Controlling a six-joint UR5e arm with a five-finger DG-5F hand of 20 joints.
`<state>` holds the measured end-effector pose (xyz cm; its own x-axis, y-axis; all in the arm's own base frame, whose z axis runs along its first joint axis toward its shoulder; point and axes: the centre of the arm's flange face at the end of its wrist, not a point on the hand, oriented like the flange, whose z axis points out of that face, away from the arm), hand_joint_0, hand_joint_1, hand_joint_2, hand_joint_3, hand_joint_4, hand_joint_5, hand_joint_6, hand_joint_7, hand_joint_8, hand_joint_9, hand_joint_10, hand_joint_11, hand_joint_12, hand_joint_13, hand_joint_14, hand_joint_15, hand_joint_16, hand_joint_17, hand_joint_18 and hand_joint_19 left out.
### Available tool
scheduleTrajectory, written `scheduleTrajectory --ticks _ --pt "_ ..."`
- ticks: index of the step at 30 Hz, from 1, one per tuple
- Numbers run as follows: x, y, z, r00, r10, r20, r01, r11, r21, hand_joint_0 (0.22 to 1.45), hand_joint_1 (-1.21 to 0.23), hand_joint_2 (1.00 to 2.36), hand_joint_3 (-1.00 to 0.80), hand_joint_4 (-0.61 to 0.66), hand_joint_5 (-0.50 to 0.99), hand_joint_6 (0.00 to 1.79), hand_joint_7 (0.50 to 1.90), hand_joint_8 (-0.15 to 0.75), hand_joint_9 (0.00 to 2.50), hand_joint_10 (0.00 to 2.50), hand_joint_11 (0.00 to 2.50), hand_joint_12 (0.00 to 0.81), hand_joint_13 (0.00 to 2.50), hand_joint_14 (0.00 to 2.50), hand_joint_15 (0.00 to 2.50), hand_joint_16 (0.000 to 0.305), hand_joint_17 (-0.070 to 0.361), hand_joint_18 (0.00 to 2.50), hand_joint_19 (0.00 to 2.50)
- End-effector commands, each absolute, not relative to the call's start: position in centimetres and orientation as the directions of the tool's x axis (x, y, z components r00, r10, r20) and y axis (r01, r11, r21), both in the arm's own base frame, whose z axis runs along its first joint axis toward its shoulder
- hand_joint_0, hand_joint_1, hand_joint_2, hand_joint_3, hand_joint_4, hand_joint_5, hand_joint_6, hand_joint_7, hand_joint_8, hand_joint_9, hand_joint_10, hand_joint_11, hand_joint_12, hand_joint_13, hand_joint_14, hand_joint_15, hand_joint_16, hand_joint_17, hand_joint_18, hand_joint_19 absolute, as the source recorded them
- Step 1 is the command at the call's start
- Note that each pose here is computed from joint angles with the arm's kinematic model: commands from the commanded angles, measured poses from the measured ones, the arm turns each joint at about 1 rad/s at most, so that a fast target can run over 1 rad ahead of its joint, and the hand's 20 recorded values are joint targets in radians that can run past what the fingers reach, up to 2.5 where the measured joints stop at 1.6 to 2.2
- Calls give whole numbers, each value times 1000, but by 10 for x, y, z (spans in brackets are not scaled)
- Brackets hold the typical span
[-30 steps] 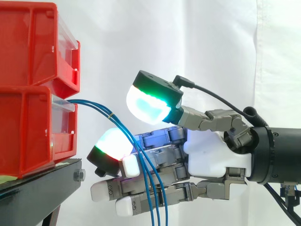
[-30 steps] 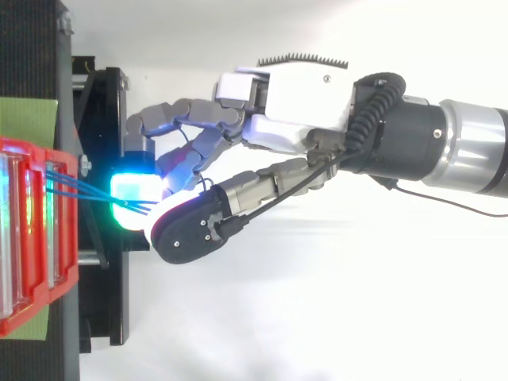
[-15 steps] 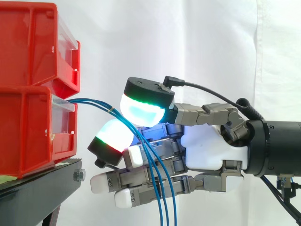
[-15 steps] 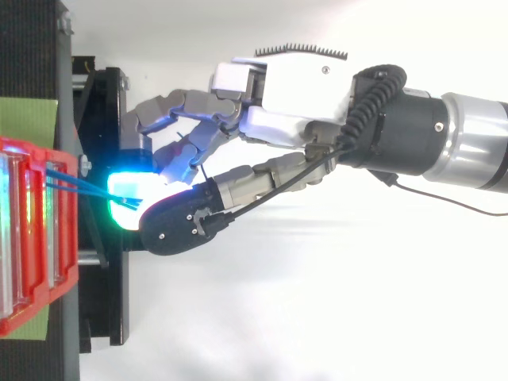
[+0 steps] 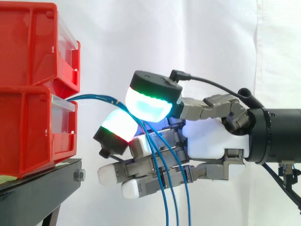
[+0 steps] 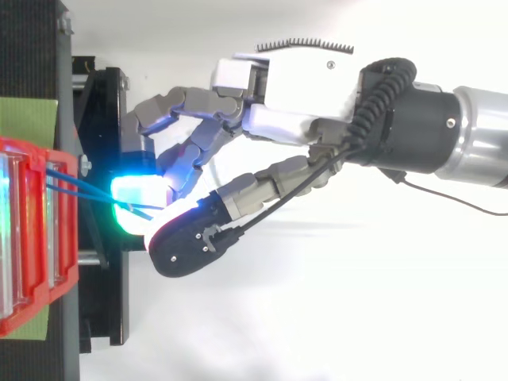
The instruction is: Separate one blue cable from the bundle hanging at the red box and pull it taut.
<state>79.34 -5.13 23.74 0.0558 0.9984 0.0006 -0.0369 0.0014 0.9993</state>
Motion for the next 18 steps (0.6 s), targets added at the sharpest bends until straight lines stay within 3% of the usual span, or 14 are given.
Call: scheduleTrajectory --ticks 1,5,10,18 --pt "791 -53 242 57 998 -7 -28 9 1000 755 -862 1000 -500 171 -218 887 1234 332 1003 21 834 285 760 9 235 31 70 667 362" --pt "789 -52 247 55 998 -10 -19 11 1000 695 -862 1000 -500 182 -207 879 1255 336 1050 22 835 287 783 9 240 31 69 677 381" --pt "783 -52 261 55 998 -21 0 21 1000 562 -760 1000 -500 194 -192 865 1230 351 1093 22 828 283 800 10 255 32 71 688 416" --pt "779 -55 268 58 998 -31 12 30 999 603 -585 1000 -500 178 -185 845 1241 345 1101 20 807 272 778 9 253 31 69 680 429"
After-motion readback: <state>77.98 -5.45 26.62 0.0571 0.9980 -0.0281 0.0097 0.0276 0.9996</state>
